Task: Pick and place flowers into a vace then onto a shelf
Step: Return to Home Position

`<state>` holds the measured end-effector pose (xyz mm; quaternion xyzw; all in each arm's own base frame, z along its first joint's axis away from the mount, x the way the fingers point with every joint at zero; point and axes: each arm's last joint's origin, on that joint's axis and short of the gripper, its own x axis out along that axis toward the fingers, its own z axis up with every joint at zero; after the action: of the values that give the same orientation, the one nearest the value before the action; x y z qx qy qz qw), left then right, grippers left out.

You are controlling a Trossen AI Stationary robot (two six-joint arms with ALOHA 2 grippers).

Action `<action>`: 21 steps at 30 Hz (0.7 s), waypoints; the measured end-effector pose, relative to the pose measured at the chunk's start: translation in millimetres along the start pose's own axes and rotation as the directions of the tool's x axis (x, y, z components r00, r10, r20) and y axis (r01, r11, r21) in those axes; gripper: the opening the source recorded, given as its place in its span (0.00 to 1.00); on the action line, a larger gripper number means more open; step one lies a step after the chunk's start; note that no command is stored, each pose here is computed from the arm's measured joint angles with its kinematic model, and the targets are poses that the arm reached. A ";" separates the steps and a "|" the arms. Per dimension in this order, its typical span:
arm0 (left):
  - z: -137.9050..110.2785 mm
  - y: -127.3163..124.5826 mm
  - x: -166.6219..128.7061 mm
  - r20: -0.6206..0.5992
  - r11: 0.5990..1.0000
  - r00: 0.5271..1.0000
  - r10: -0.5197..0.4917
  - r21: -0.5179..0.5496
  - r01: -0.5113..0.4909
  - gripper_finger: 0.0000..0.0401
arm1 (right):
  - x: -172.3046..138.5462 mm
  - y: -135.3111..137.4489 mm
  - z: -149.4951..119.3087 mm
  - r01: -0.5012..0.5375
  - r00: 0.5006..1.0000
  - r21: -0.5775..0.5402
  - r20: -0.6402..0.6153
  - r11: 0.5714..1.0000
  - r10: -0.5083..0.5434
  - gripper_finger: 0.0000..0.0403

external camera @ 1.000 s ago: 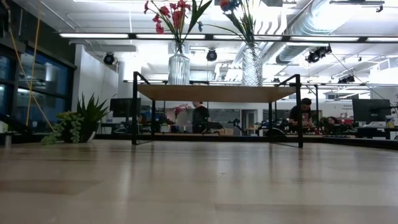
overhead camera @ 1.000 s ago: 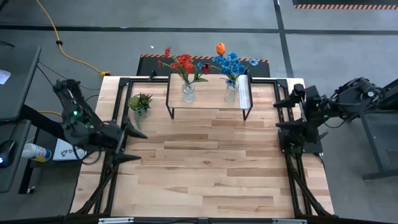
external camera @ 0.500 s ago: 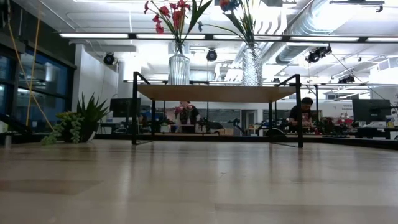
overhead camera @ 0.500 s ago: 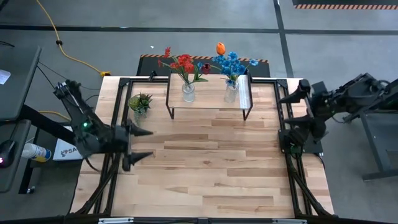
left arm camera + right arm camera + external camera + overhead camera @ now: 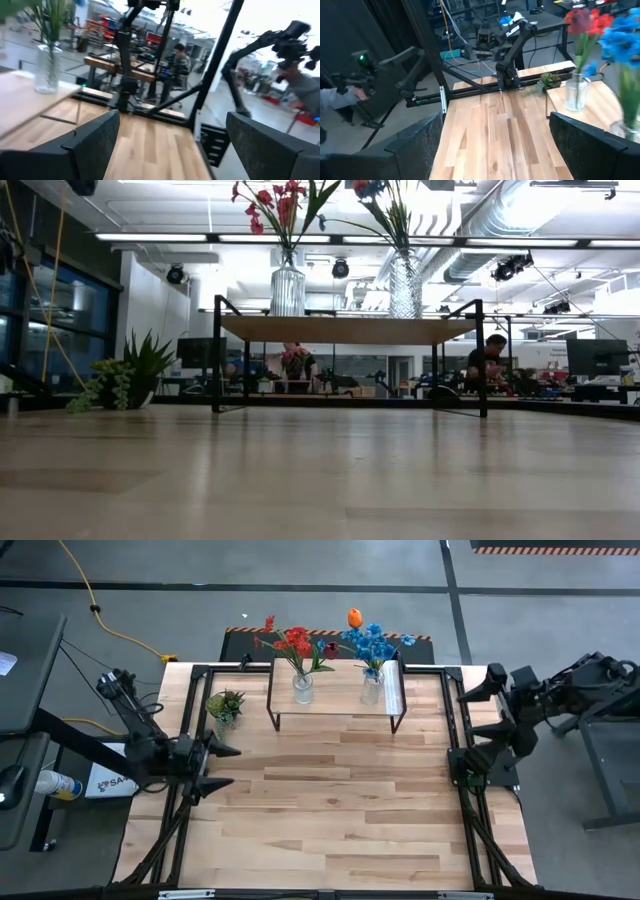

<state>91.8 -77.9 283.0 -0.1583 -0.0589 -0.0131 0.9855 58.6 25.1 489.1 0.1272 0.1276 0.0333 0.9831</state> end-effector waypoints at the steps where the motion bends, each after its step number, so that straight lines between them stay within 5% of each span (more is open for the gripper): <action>1: -3.2 0.6 -0.3 -0.004 1.000 1.000 -0.008 -0.012 0.008 1.00 | -2.2 -1.5 -0.2 0.003 1.000 0.001 0.004 1.000 -0.003 0.89; 10: -25.3 5.2 3.9 -0.034 0.998 0.999 0.008 -0.067 -0.010 1.00 | -20.2 -15.5 -4.7 0.020 0.999 -0.022 0.047 1.000 -0.019 0.89; 21: -40.6 30.5 24.3 -0.010 0.995 1.000 0.025 -0.096 -0.026 1.00 | -15.7 -42.9 -77.6 -0.096 0.977 0.031 0.196 0.995 0.088 0.89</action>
<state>121.8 -61.9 238.2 -0.2063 -0.0517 -0.0041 0.9771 24.7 0.9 409.2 0.1554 0.0255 0.0636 0.9855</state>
